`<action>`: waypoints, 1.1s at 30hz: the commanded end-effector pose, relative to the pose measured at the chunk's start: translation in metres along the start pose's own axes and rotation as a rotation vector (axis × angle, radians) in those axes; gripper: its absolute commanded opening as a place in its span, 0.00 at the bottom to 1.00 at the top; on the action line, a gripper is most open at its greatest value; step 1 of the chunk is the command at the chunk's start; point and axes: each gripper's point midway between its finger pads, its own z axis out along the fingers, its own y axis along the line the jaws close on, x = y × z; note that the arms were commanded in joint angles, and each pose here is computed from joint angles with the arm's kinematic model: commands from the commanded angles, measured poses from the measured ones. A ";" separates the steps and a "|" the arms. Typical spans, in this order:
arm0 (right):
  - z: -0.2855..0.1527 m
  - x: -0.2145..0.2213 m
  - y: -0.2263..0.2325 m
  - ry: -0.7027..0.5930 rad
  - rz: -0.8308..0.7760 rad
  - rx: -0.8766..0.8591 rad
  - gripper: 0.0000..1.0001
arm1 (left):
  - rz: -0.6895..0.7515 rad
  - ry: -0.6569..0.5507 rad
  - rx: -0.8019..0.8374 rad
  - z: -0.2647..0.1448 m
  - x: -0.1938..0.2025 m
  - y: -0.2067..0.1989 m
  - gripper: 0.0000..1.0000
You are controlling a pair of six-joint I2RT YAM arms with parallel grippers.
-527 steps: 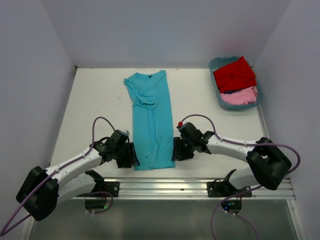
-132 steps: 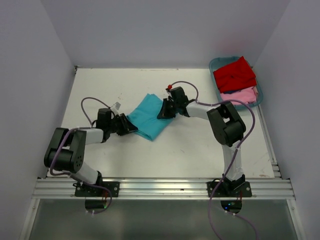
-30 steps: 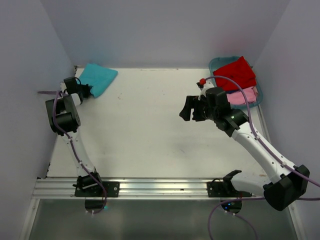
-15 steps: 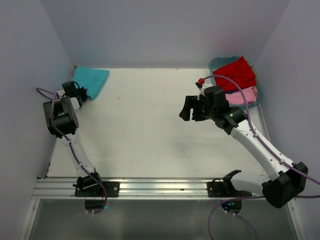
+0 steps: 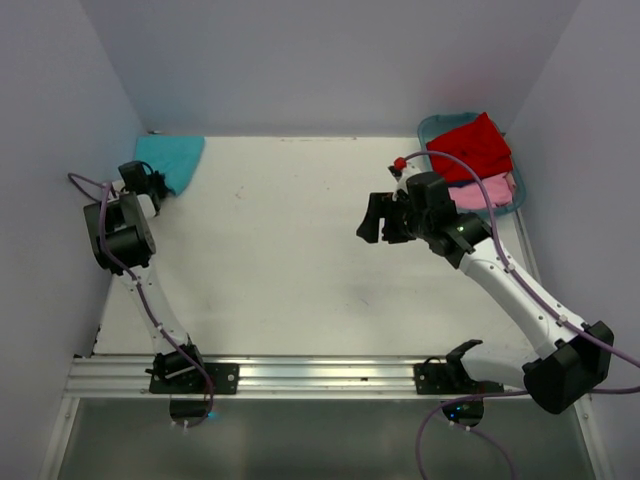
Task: Fold and stack the t-shirts
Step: Put the neatly folded tshirt into the corner of the board with the left arm
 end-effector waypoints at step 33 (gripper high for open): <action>0.002 0.015 0.013 -0.037 0.003 -0.124 0.73 | 0.096 0.104 0.308 -0.194 0.045 -0.084 0.84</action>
